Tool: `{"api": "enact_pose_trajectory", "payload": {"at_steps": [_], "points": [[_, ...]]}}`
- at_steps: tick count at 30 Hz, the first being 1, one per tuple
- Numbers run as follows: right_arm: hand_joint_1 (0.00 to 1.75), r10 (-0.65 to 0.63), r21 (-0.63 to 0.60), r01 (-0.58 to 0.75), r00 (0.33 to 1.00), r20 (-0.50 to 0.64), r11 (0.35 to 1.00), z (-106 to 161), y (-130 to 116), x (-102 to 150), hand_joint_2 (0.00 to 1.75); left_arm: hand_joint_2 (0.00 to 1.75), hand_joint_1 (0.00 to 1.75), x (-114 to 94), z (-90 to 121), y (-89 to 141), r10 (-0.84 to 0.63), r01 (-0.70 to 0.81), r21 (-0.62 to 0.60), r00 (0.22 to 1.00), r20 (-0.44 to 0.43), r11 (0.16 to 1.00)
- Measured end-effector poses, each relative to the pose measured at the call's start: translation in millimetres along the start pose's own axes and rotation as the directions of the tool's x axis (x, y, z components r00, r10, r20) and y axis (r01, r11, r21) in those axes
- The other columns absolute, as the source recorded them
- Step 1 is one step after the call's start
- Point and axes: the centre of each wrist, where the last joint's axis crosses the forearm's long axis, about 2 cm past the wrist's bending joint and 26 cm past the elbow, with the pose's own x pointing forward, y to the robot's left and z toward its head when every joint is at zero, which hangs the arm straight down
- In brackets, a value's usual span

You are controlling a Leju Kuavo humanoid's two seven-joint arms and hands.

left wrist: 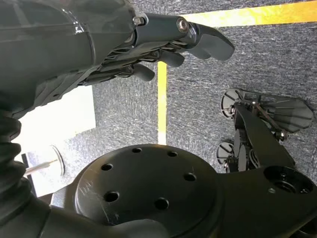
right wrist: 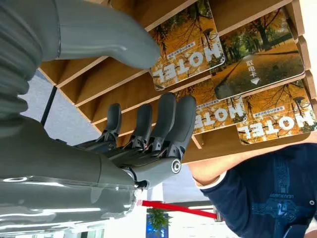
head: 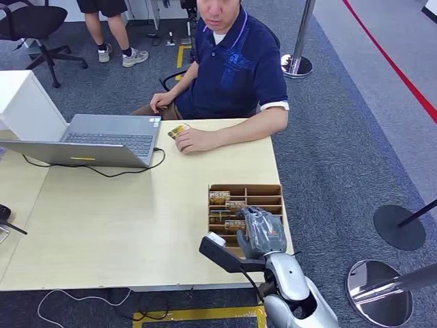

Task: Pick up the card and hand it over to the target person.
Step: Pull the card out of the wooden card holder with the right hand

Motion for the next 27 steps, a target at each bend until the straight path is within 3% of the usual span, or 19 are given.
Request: {"api": "enact_pose_trajectory", "payload": {"at_steps": [13,27], "points": [[1.10,0.002,0.025,-0.002,1.000,-0.010,1.000,-0.9,3.6,-1.4,1.75,1.75,0.00,0.2,0.0,-0.6,-0.003,0.003,-0.005,1.000,0.001,1.000],[1.04,0.006,0.047,-0.005,1.000,-0.014,0.999,-2.9,7.8,-1.2,1.75,1.75,0.00,1.6,-0.3,7.4,-0.009,0.009,-0.004,1.000,0.001,1.000]]}}
